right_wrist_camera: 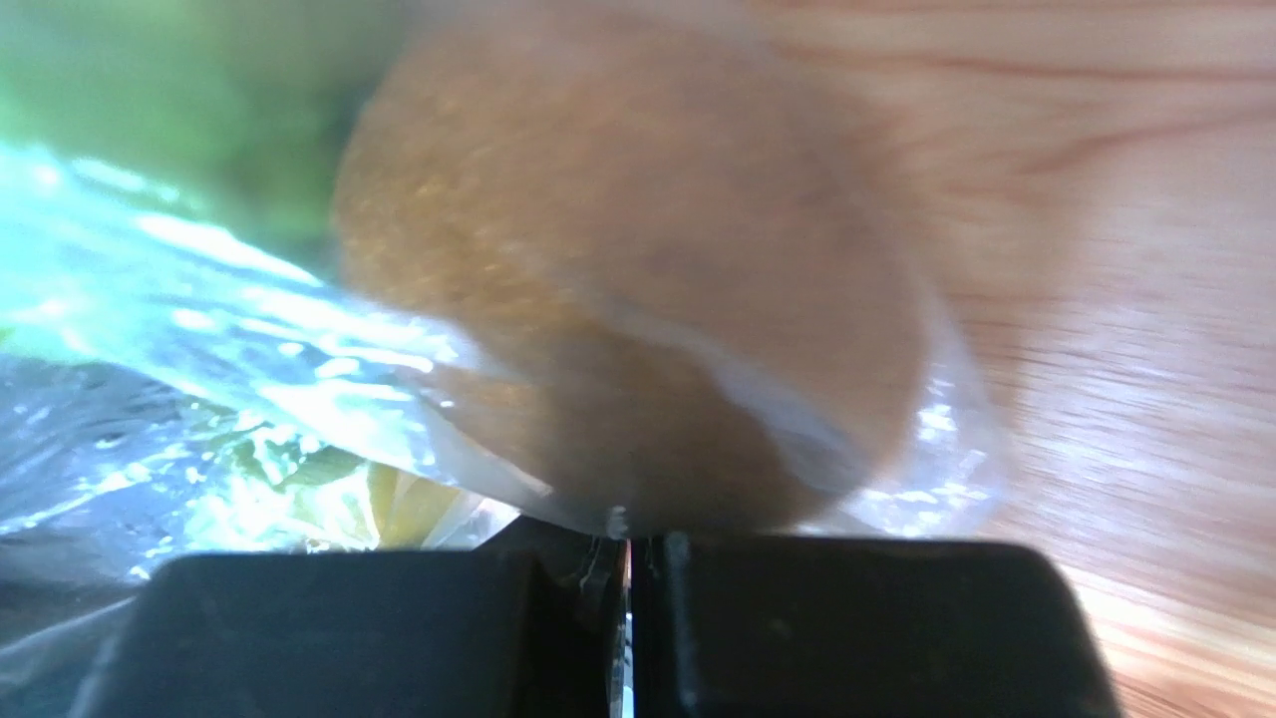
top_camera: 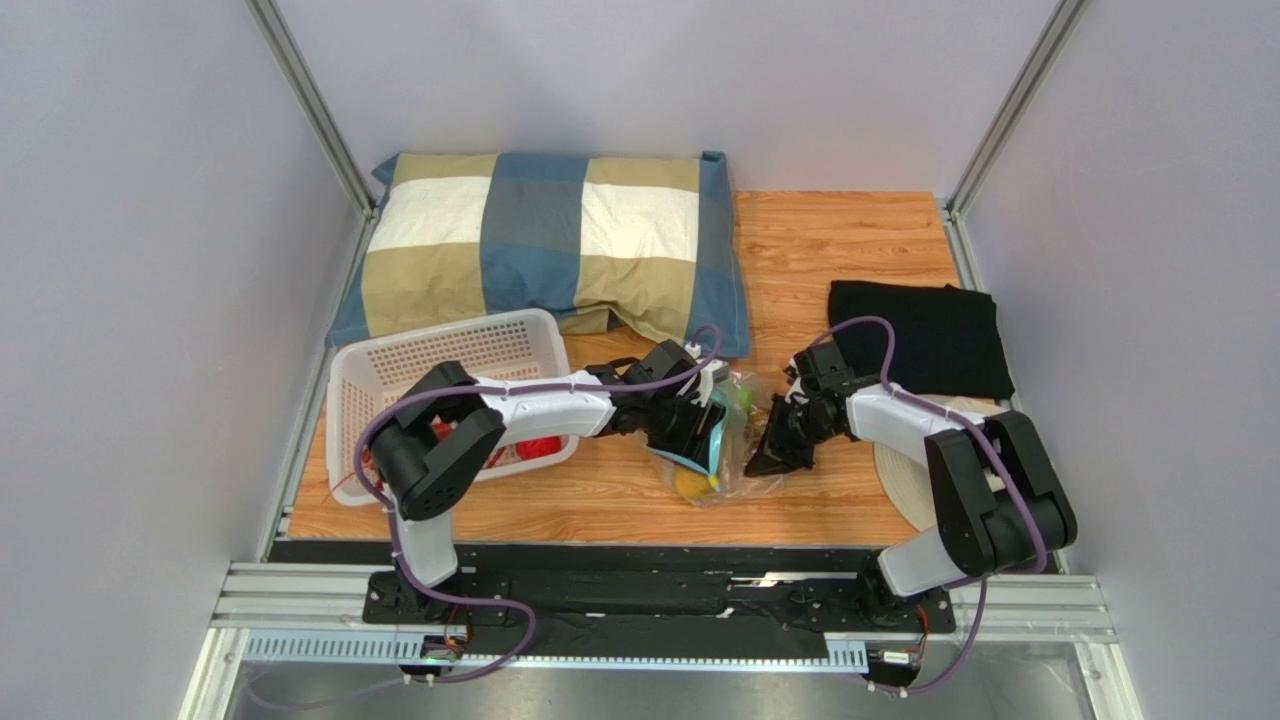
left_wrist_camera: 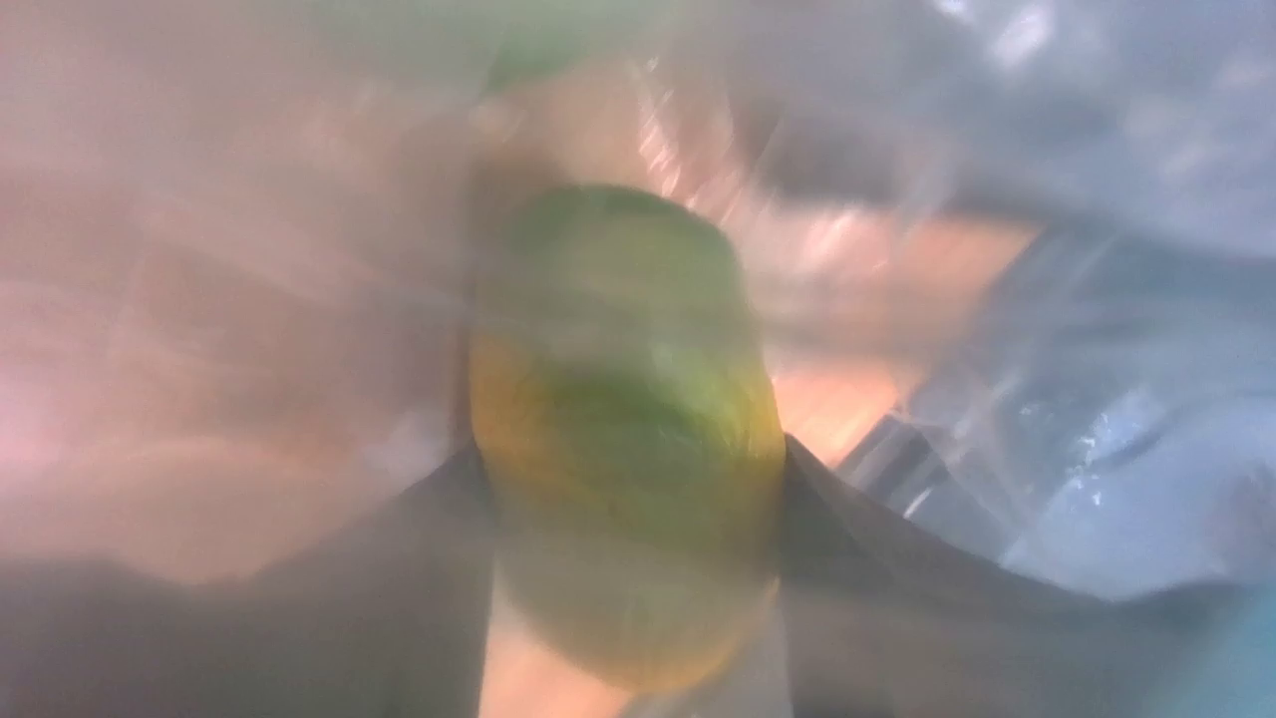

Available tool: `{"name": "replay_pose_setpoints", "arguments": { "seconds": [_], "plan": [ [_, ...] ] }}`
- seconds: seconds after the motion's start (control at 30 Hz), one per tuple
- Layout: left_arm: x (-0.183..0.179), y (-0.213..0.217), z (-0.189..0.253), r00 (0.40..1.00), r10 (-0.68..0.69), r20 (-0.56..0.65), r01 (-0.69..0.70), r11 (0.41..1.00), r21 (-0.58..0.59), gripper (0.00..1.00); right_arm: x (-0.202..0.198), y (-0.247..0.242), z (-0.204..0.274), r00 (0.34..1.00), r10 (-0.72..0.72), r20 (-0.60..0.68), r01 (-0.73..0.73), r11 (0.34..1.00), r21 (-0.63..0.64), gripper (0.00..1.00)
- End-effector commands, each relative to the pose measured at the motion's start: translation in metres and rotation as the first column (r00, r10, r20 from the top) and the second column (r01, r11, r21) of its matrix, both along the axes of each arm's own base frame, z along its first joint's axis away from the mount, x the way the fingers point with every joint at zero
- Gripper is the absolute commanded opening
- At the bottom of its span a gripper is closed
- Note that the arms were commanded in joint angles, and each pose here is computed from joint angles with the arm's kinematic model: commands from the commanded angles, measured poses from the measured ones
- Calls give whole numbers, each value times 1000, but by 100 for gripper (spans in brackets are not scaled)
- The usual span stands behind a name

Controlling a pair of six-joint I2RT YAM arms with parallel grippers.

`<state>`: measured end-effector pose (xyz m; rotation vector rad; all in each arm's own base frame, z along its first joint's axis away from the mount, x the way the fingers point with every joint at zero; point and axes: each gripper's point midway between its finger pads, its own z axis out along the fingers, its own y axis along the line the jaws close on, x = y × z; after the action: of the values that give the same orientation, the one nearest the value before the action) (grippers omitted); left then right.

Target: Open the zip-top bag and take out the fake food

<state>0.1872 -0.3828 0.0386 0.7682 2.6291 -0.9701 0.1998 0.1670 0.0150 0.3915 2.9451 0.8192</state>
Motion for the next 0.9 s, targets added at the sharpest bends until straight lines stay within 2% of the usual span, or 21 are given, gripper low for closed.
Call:
{"name": "replay_pose_setpoints", "arguments": {
  "seconds": [0.0,0.27,0.37,0.43,0.53,0.63,0.67,0.73,0.77,0.8,0.83,0.87],
  "plan": [
    [-5,35,26,998,4,58,-11,994,109,0,7,-33,-10,997,-64,37,68,988,-140,0],
    [-22,61,108,989,-7,145,4,1000,26,0,-3,-51,-22,995,-97,21,99,978,-181,0],
    [-29,88,123,989,23,146,-37,995,94,0,-4,-53,-24,995,-100,21,102,978,-182,0],
    [-34,114,131,987,80,139,-102,982,157,0,-4,-53,-23,995,-94,22,96,979,-179,0],
    [-38,149,148,964,219,148,-244,952,186,0,-2,-51,-19,997,-69,39,75,983,-170,0],
    [-32,194,165,890,391,235,-439,875,205,0,-2,-47,-4,998,-23,54,30,989,-148,0],
    [-22,211,168,840,473,266,-529,823,206,0,7,-46,10,994,-14,107,29,989,-142,0],
    [-20,240,169,781,553,291,-618,753,226,0,12,-45,25,989,5,146,15,990,-137,0],
    [-11,258,167,718,632,291,-694,682,232,0,8,-44,35,989,7,145,13,991,-131,2],
    [-11,268,158,702,658,273,-712,655,254,0,14,-40,49,985,7,170,14,992,-123,3],
    [-3,273,154,675,691,257,-738,630,242,0,10,-40,57,987,10,158,10,992,-125,5],
    [6,282,149,642,735,216,-765,597,240,0,11,-39,65,985,12,172,10,992,-127,14]
  ]
}}
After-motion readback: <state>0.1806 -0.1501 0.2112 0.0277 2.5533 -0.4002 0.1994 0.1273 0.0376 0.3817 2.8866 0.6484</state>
